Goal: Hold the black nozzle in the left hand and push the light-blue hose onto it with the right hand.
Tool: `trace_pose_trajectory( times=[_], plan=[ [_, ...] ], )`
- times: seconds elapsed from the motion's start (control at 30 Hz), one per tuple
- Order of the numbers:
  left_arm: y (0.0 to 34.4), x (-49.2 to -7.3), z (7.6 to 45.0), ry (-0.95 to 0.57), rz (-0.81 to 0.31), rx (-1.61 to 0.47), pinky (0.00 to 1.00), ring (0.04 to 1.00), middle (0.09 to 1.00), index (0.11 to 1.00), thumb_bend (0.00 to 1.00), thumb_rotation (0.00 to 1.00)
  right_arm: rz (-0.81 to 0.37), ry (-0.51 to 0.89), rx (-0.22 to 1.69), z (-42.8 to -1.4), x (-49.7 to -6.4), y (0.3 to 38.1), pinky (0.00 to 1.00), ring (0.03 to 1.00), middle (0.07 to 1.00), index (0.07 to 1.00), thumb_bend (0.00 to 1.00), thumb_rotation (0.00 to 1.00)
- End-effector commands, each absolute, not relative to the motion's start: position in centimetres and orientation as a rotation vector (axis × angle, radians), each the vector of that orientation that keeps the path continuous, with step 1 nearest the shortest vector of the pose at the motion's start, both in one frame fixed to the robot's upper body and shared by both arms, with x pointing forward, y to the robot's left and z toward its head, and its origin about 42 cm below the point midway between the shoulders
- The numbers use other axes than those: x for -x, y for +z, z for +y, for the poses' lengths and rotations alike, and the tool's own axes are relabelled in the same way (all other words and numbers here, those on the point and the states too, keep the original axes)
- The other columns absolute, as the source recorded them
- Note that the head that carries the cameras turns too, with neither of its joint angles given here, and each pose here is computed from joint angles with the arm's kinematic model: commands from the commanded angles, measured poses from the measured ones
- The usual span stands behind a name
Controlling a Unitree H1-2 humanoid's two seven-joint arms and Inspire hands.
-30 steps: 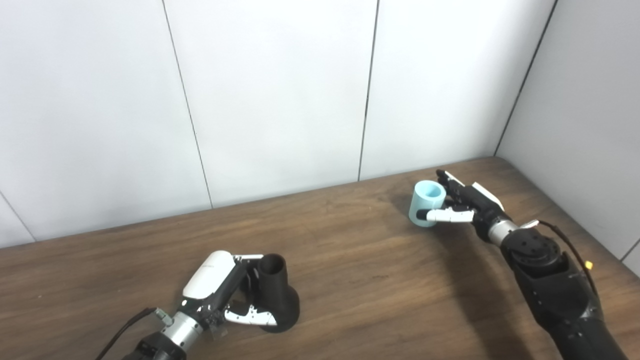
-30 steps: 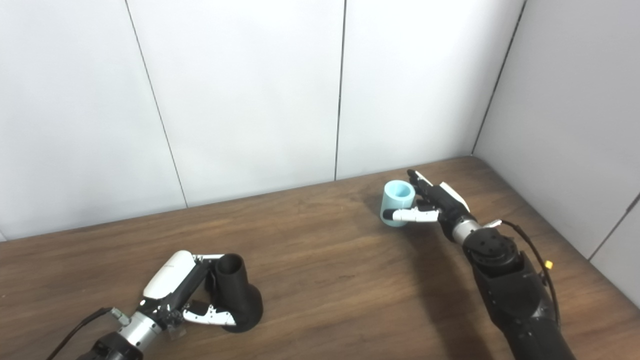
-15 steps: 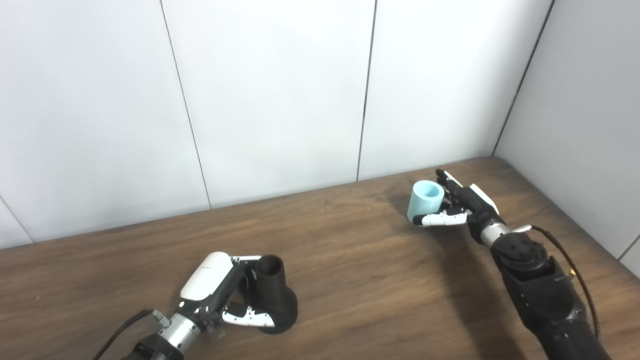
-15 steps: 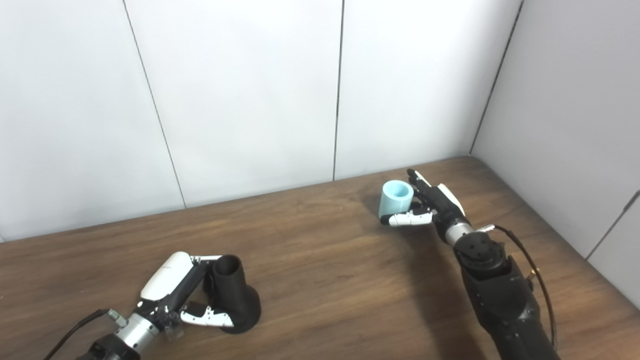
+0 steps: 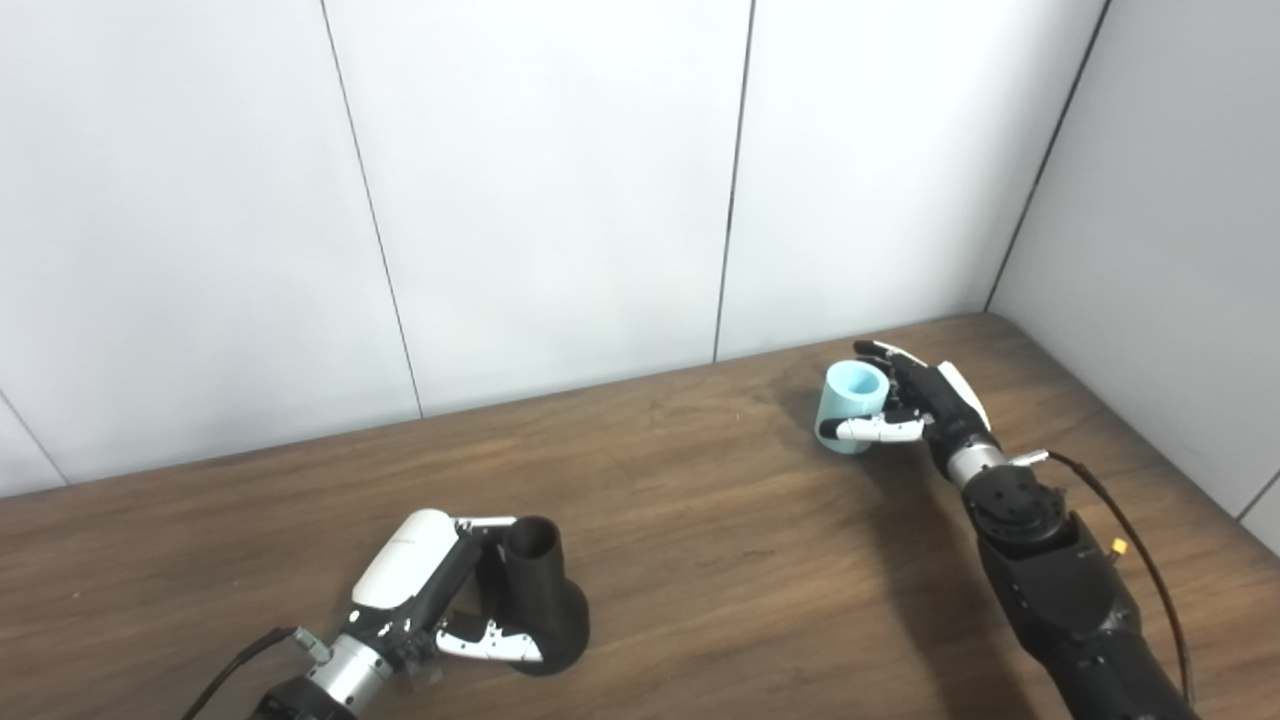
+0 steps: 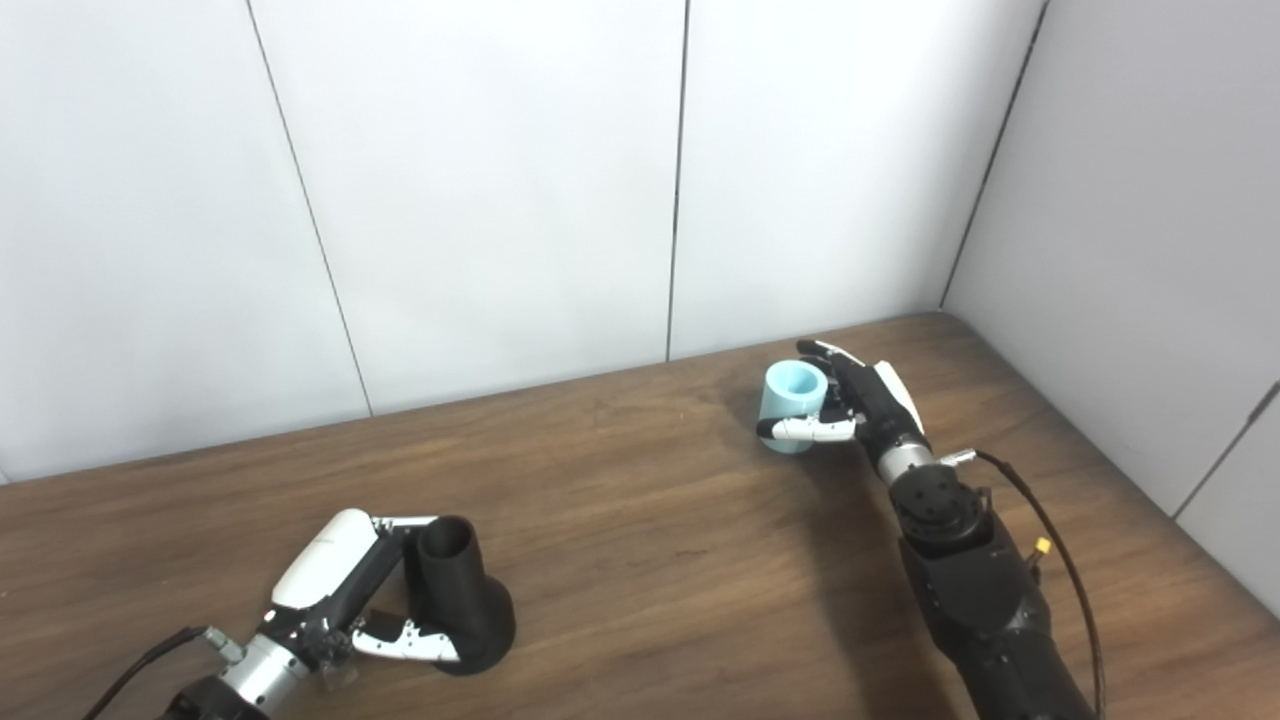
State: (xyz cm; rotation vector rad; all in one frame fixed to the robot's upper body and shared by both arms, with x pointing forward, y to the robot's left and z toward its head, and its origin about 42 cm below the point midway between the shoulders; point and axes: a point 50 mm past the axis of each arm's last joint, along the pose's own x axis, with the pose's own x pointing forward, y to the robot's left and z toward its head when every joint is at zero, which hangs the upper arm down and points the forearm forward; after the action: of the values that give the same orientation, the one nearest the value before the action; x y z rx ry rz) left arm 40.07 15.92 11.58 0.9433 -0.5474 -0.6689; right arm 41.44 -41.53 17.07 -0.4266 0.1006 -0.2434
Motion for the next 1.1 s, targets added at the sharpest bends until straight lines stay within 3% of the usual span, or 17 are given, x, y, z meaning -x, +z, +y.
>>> trace_pose_trajectory(
  times=[0.0,0.07,0.13,0.2,0.23,0.27,0.3,0.37,0.77,1.0,1.07],
  plan=[
    [2.4,-34.2,21.9,-0.909,-0.138,-1.146,0.38,0.387,0.479,0.507,0.50,0.00,0.030,-0.178,0.444,-40.3,-43.0,18.7,0.70,0.714,0.780,0.786,0.76,0.00],
    [2.4,-34.2,21.9,-0.906,-0.138,-1.146,0.39,0.394,0.483,0.504,0.50,0.00,0.035,-0.160,0.463,-40.4,-43.0,18.5,0.61,0.666,0.766,0.744,0.75,0.00],
    [2.3,-34.2,21.9,-0.903,-0.138,-1.146,0.39,0.396,0.485,0.503,0.50,0.00,0.040,-0.142,0.499,-40.3,-43.1,18.6,0.60,0.672,0.760,0.721,0.75,0.00],
    [2.3,-34.2,22.0,-0.902,-0.145,-1.145,0.38,0.393,0.484,0.503,0.50,0.00,0.044,-0.134,0.548,-40.3,-43.0,18.6,0.57,0.624,0.681,0.668,0.74,0.00],
    [2.3,-34.2,22.0,-0.901,-0.145,-1.146,0.38,0.392,0.483,0.504,0.50,0.00,0.048,-0.136,0.574,-40.4,-43.1,18.6,0.54,0.574,0.573,0.582,0.63,0.00],
    [2.2,-34.2,22.0,-0.900,-0.146,-1.147,0.38,0.392,0.483,0.505,0.50,0.00,0.052,-0.141,0.595,-40.4,-43.1,18.5,0.53,0.566,0.554,0.566,0.61,0.00],
    [2.2,-34.2,22.0,-0.900,-0.143,-1.149,0.38,0.392,0.484,0.505,0.50,0.00,0.056,-0.147,0.615,-40.4,-43.1,18.5,0.48,0.489,0.526,0.548,0.56,0.00],
    [2.1,-34.2,22.1,-0.900,-0.140,-1.145,0.38,0.390,0.487,0.504,0.50,0.00,0.065,-0.157,0.641,-40.3,-43.1,18.5,0.43,0.424,0.512,0.526,0.52,0.00],
    [2.0,-34.2,21.1,-0.902,-0.143,-1.153,0.37,0.386,0.481,0.506,0.50,0.00,0.007,-0.179,0.692,-40.1,-42.9,19.6,0.40,0.407,0.478,0.537,0.51,0.00],
    [1.6,-34.1,19.9,-0.907,-0.131,-1.159,0.37,0.386,0.488,0.507,0.50,0.00,-0.135,-0.162,0.688,-38.0,-42.9,23.0,0.49,0.478,0.487,0.482,0.52,0.00],
    [1.4,-34.0,19.5,-0.909,-0.129,-1.158,0.37,0.391,0.493,0.502,0.50,0.00,-0.187,-0.135,0.658,-37.2,-42.9,24.2,0.43,0.445,0.494,0.492,0.52,0.00]
  ],
)
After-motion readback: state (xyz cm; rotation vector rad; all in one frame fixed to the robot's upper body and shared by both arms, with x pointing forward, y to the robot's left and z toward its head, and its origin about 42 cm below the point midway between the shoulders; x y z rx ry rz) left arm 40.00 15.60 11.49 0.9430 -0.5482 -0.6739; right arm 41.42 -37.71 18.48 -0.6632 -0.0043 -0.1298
